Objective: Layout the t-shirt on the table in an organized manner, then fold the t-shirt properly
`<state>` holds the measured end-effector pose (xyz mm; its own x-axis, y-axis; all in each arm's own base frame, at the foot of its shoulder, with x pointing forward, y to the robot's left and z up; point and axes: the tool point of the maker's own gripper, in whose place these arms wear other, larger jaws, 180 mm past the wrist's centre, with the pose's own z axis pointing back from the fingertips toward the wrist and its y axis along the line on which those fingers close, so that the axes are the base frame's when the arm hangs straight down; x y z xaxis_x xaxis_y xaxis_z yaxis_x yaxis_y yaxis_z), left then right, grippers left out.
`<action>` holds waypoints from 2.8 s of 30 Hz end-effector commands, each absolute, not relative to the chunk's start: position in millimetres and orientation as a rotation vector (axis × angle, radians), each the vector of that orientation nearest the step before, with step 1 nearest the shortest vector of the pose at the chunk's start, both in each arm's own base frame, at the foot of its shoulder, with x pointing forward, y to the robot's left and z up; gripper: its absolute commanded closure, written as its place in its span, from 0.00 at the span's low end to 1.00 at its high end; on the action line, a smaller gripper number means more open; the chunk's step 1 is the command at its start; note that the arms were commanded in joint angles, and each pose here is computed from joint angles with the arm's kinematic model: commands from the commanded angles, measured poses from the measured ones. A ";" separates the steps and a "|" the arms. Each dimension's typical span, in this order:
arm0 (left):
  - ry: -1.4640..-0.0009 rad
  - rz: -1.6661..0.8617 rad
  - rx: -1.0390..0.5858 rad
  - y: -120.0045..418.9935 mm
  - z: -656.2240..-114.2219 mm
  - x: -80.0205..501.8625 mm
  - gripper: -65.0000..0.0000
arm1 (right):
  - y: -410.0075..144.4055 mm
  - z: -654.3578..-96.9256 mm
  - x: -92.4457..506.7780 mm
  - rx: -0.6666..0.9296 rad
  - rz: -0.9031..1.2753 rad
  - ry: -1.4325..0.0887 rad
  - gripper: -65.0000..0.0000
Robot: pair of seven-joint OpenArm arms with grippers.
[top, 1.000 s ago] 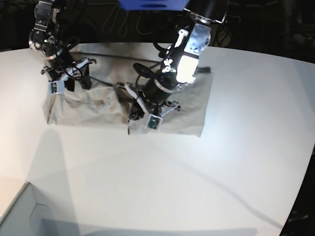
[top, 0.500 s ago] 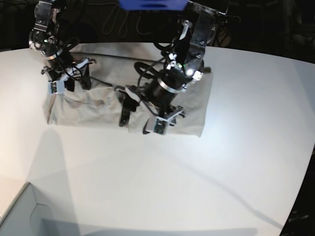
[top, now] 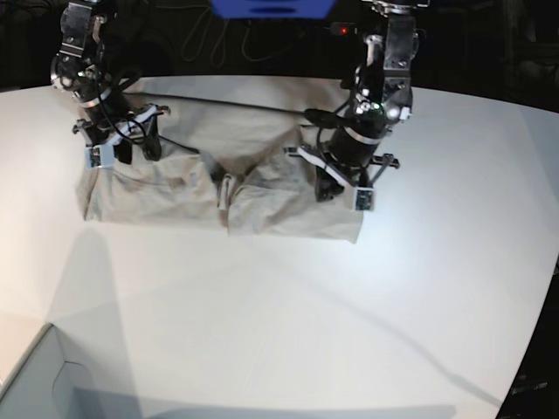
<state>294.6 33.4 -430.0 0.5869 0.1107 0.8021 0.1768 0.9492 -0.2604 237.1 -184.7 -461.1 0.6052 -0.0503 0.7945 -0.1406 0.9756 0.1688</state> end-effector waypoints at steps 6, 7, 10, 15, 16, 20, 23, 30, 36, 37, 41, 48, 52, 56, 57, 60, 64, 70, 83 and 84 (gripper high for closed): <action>-0.840 -0.216 -0.458 -39.6 -434.8 272.8 0.99 | -188.5 -449.4 245.2 0.225 0.050 -0.972 0.48; -0.842 -0.239 -0.473 -48.5 -431.7 270.7 0.99 | -189.3 -449.3 245.3 0.223 0.046 -0.973 0.48; -0.836 -0.314 -0.523 -77.4 -425.5 259.3 0.99 | -190.1 -449.1 245.3 0.222 0.043 -0.974 0.48; -0.875 -0.439 -0.574 -103.5 -404.1 244.6 0.99 | -191.0 -448.7 245.6 0.219 0.042 -0.975 0.48; -0.895 -0.463 -0.583 -105.6 -396.2 243.2 0.99 | -193.7 -448.3 244.9 0.213 0.037 -0.976 0.48; -0.932 -0.428 -0.626 -84.8 -377.1 244.5 0.99 | -208.1 -446.9 240.9 0.184 -0.018 -0.988 0.48; -0.955 -0.352 -0.641 -45.3 -366.0 256.1 0.99 | -227.7 -435.4 241.4 0.137 -0.067 -1.025 0.48; -0.940 -0.133 -0.636 57.8 -363.9 276.7 0.99 | -236.3 -416.1 248.1 0.096 -0.068 -1.076 0.40; -0.996 0.022 -0.540 133.5 -355.7 287.7 0.98 | -269.0 -419.3 254.0 0.046 -0.158 -1.064 0.37; -1.008 0.043 -0.518 145.2 -354.5 288.6 0.98 | -272.5 -422.5 254.3 0.044 -0.168 -1.046 0.37; -1.042 0.093 -0.466 172.3 -348.9 292.0 0.98 | -278.5 -434.5 249.7 0.042 -0.168 -0.977 0.37; -1.054 0.118 -0.437 187.0 -347.2 291.1 0.98 | -273.0 -457.5 239.0 0.076 -0.201 -0.916 0.37; -1.053 0.119 -0.437 187.0 -347.6 290.6 0.98 | -274.1 -474.6 236.1 0.098 -0.224 -0.872 0.37; -1.053 0.119 -0.437 187.0 -347.6 290.6 0.98 | -270.7 -483.5 230.9 0.113 -0.237 -0.848 0.38; -1.053 0.119 -0.437 187.0 -347.6 290.6 0.98 | -270.5 -483.6 230.4 0.113 -0.236 -0.848 0.40; -1.053 0.119 -0.437 187.0 -347.6 290.6 0.98 | -261.5 -485.2 232.7 0.131 -0.215 -0.842 0.55; -1.053 0.119 -0.437 187.0 -347.6 290.6 0.98 | -247.4 -486.7 236.7 0.158 -0.173 -0.834 0.80; -1.053 0.119 -0.437 187.0 -347.6 290.6 0.98 | -246.6 -486.3 237.6 0.160 -0.171 -0.835 1.00; -0.961 0.201 -0.388 211.8 -390.4 288.1 0.98 | -231.7 -400.9 271.6 0.123 -0.034 -1.068 1.00; -0.943 0.215 -0.380 215.9 -398.1 286.5 0.98 | -227.6 -397.7 273.2 0.127 -0.028 -1.077 1.00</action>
